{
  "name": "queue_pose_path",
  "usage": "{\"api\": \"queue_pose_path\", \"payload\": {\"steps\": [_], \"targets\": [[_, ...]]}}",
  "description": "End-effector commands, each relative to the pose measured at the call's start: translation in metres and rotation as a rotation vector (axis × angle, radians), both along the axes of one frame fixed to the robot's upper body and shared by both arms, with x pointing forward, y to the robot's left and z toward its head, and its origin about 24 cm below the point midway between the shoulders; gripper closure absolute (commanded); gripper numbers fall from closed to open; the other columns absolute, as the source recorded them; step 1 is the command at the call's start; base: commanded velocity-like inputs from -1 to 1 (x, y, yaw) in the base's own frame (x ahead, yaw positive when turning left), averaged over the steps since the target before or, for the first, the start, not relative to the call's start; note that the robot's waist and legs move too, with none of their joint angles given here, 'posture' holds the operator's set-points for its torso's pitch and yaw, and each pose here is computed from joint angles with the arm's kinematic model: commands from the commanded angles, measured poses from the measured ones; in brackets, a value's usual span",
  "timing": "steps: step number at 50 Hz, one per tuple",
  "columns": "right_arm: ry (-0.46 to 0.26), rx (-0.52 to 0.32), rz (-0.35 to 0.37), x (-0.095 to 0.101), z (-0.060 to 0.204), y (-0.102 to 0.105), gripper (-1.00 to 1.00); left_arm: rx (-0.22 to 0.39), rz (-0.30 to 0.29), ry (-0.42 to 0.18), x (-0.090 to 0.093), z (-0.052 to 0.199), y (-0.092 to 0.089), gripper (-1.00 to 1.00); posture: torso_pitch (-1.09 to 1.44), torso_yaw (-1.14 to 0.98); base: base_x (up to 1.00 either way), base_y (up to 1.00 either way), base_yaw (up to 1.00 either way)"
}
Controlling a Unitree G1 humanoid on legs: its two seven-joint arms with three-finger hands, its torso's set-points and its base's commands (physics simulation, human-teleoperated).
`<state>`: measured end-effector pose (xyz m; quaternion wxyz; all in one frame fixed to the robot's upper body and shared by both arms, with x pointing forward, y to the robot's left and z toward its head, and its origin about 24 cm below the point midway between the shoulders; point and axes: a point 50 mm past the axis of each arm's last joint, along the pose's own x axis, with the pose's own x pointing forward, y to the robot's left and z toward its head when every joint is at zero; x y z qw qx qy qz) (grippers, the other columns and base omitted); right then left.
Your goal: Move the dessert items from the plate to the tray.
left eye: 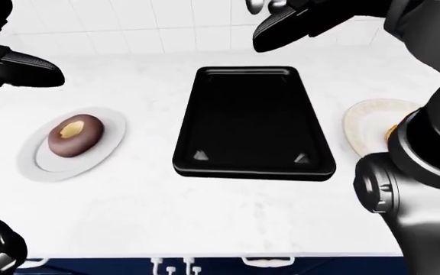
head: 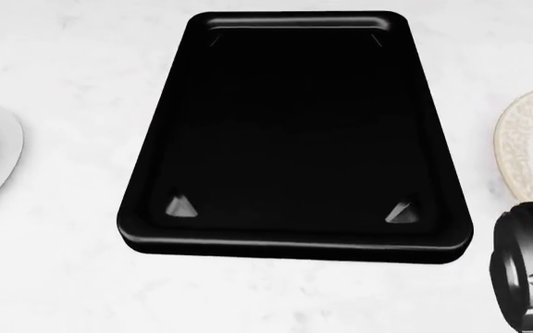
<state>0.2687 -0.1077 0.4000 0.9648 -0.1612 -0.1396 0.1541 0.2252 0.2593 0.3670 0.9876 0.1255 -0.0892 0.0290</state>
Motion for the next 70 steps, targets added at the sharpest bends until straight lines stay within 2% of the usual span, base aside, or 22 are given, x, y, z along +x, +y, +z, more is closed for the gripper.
{"api": "queue_pose_path", "payload": {"steps": [1,15,25,34,39,42,43,47,49,52,57,59,64,66,70], "targets": [[-0.066,0.008,0.003,-0.007,0.01,0.001,-1.0,0.015,0.006,-0.065,-0.007,0.011,0.001,-1.0,0.0,0.24,0.0,0.0,0.0],[-0.058,-0.004,0.024,-0.007,0.003,0.007,-1.0,0.007,0.014,-0.05,-0.006,-0.001,0.003,-1.0,0.0,0.31,0.0,0.0,0.0],[-0.06,-0.003,0.016,-0.009,0.003,0.002,-1.0,0.009,0.023,-0.044,-0.001,-0.005,0.005,-1.0,0.0,0.36,0.0,0.0,0.0],[-0.066,-0.003,-0.002,-0.012,0.006,-0.008,-1.0,0.03,0.039,-0.005,0.007,-0.018,0.005,-1.0,0.0,0.41,0.0,0.0,0.0],[-0.068,-0.011,0.0,-0.013,0.005,-0.008,-1.0,0.008,0.048,0.027,0.021,-0.031,0.009,-1.0,0.0,0.43,0.0,0.0,0.0],[-0.071,-0.006,-0.004,-0.014,0.007,-0.01,-1.0,0.012,0.05,0.04,0.027,-0.039,0.01,-1.0,0.0,0.43,0.0,0.0,0.0],[-0.071,-0.006,-0.004,-0.014,0.006,-0.01,-1.0,0.036,0.037,0.023,0.03,-0.04,0.009,-1.0,0.0,0.43,0.0,0.0,0.0],[-0.073,-0.002,-0.009,-0.014,0.007,-0.013,-1.0,0.033,0.054,0.056,0.051,-0.06,0.011,-1.0,0.0,0.43,0.0,0.0,0.0],[-0.075,0.001,-0.01,-0.015,0.008,-0.014,-1.0,0.025,0.038,0.026,0.063,-0.061,0.009,-1.0,0.0,0.43,0.0,0.0,0.0],[-0.073,0.004,-0.012,-0.014,0.005,-0.015,-1.0,0.053,0.021,-0.039,0.073,-0.058,0.0,-1.0,0.0,0.43,0.0,0.0,0.0],[-0.066,0.009,-0.016,-0.012,-0.001,-0.019,-1.0,0.082,0.023,-0.026,0.096,-0.069,-0.01,-1.0,0.0,0.43,0.0,0.0,0.0],[-0.063,0.009,-0.017,-0.012,-0.003,-0.02,-1.0,0.088,0.006,0.01,0.102,-0.079,-0.016,-1.0,0.0,0.42,0.0,0.0,0.0],[-0.059,0.013,-0.022,-0.011,-0.006,-0.024,-1.0,0.087,-0.029,0.041,0.118,-0.093,-0.026,-1.0,0.0,0.39,0.0,0.0,0.0],[-0.058,0.013,-0.021,-0.011,-0.007,-0.023,-1.0,0.09,-0.048,0.043,0.123,-0.095,-0.032,-1.0,0.0,0.38,0.0,0.0,0.0],[-0.053,0.011,-0.018,-0.01,-0.011,-0.022,-1.0,0.108,-0.051,0.049,0.137,-0.104,-0.036,-1.0,0.0,0.36,0.0,0.0,0.0]]}}
